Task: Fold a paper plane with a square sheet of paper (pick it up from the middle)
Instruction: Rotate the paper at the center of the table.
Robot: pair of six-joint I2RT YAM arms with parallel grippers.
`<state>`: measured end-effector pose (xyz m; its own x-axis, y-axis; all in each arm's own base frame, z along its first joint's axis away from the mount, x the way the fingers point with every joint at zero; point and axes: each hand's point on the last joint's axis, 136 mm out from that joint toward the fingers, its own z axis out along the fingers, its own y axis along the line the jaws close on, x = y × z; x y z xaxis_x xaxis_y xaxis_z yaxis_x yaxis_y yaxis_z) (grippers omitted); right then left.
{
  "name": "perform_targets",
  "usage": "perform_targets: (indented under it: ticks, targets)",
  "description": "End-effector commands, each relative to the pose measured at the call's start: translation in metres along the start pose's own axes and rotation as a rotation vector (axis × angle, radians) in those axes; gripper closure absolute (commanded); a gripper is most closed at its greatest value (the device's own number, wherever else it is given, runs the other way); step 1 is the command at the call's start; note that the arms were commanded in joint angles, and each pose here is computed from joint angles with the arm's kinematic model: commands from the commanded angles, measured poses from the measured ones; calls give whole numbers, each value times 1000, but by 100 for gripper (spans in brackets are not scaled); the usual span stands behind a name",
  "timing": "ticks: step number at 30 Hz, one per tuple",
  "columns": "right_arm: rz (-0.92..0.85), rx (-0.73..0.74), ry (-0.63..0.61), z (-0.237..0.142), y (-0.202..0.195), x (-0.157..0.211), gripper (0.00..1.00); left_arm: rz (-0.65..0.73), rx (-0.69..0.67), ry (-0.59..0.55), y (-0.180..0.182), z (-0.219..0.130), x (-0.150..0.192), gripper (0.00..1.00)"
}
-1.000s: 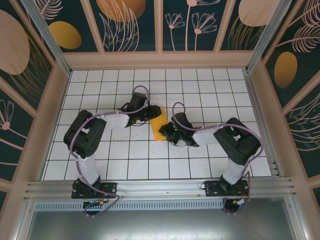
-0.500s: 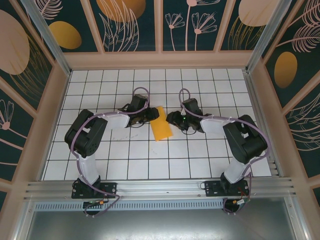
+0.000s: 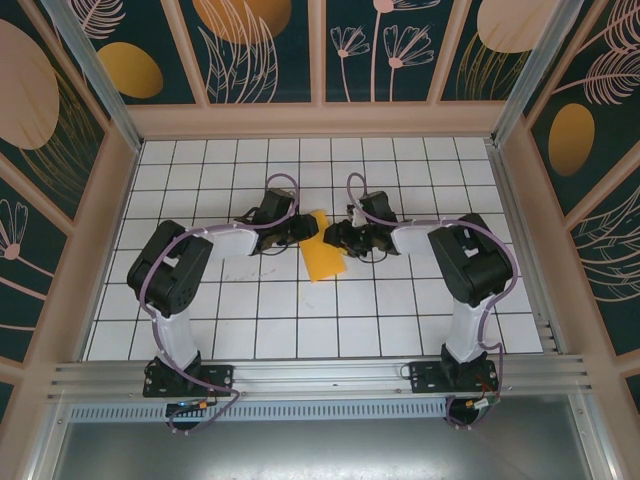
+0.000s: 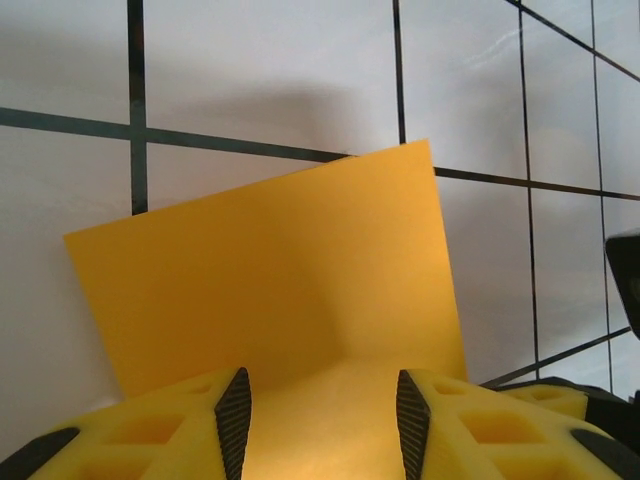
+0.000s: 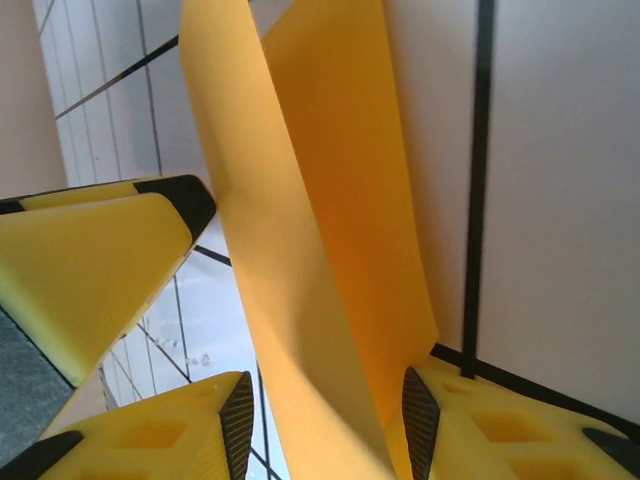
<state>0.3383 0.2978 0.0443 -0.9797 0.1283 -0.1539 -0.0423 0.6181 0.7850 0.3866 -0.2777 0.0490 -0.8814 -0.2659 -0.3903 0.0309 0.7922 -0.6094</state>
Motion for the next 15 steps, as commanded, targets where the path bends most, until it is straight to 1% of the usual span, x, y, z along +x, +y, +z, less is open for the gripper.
perform_targets:
  ticks: [1,4,6,7,9,12,15]
  targets:
    - [-71,-71,13,1,14,-13,56,32,36,-26,-11,-16,-7,54]
    - [-68,-65,23,5,8,-17,62,48,53,-47,-18,-26,-11,52]
    - [-68,-78,34,8,6,-18,69,59,68,-66,-22,-34,-13,52]
    - [-67,-82,38,10,7,-18,74,60,63,-64,-19,-36,-10,51]
    - [-60,-89,34,10,7,-20,80,74,81,-80,-23,-46,-10,50]
    - [-41,-88,-5,5,10,-23,88,80,107,-89,-23,-55,-3,49]
    - [-11,-127,-58,-4,19,-20,91,77,129,-100,-22,-64,3,48]
